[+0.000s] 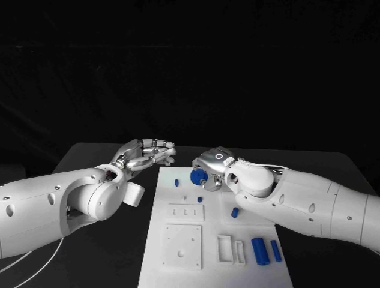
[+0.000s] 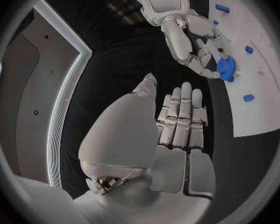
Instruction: Assemble the parts on the task board
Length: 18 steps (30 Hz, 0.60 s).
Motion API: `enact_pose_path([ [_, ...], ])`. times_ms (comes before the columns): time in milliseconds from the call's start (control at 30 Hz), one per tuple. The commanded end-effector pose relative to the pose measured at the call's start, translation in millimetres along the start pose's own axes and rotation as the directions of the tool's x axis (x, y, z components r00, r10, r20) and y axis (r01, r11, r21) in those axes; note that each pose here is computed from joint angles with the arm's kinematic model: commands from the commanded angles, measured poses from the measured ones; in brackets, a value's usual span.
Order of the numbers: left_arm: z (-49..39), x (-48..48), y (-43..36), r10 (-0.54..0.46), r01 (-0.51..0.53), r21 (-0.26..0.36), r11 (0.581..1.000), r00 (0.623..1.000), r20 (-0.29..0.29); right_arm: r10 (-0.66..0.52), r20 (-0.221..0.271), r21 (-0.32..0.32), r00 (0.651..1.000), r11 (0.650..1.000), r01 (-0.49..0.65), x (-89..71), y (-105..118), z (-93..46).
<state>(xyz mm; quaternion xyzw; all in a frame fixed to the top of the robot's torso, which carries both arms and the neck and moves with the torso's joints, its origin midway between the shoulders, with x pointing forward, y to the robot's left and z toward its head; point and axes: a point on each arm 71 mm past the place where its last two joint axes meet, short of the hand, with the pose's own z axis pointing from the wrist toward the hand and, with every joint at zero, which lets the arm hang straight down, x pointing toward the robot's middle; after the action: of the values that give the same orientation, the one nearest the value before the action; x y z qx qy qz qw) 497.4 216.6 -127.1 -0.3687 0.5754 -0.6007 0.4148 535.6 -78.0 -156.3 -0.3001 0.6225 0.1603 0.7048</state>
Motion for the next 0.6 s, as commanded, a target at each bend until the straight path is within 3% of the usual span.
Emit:
enact_pose_path([
  [33,0.9,3.1,-2.8,0.000,0.001,0.014,1.000,1.000,-0.013,-0.021,-0.009,-0.005,1.000,1.000,0.021,3.3,5,2.0],
  [600,2.0,6.0,-2.9,-0.002,0.002,0.015,1.000,1.000,-0.020,-0.023,-0.036,-0.007,0.999,1.000,0.023,16.2,12,8.2],
])
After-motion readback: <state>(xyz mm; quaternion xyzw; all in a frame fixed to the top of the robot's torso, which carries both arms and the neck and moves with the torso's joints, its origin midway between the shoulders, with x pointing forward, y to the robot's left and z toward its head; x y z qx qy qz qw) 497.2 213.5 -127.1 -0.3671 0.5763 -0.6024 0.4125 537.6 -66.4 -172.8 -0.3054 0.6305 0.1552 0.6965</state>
